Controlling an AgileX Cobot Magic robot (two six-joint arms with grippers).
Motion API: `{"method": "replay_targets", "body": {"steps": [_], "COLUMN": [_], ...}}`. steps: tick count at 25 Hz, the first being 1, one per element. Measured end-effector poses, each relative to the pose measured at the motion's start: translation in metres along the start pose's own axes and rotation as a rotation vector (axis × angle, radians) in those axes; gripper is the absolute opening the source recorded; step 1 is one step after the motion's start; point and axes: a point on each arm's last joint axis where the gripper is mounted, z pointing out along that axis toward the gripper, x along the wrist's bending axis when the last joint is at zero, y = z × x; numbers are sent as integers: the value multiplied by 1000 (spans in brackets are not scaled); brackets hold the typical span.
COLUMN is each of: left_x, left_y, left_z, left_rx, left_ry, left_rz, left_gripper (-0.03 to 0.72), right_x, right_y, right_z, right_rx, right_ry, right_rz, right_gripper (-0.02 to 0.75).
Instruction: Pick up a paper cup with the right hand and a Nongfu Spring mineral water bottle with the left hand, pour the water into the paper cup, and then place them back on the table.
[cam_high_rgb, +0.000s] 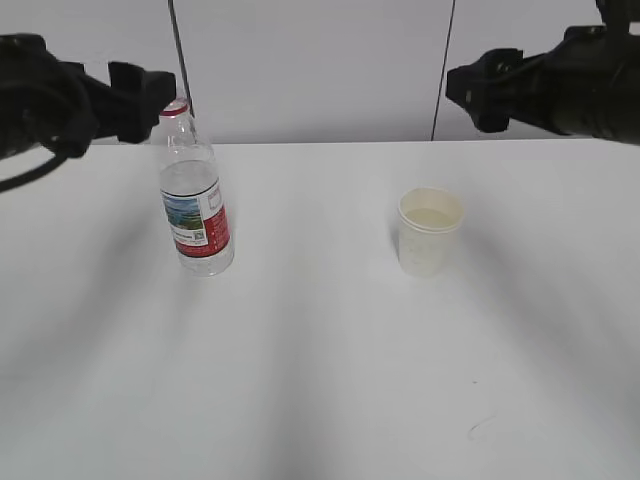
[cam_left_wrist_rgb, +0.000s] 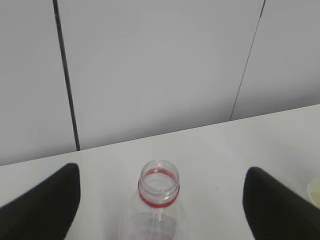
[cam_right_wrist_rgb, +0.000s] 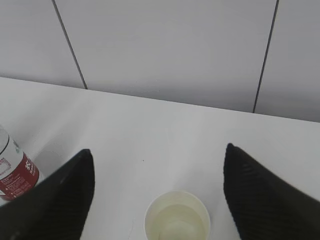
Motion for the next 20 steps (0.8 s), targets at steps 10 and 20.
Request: {"method": "replay_targets", "body": {"steps": [10, 20], "left_x": [24, 72], "left_y": [94, 102], "left_z": [-12, -13], "left_rx": [70, 548], "left_ry": [37, 154], "left_rz": [-24, -47], "left_gripper": [592, 592], "right_x": [5, 6], "right_y": [62, 91], "right_z": [-11, -2], "right_rx": [73, 334], "right_ry": [-16, -50], "right_rz": [-1, 1], "right_gripper": [588, 585]}}
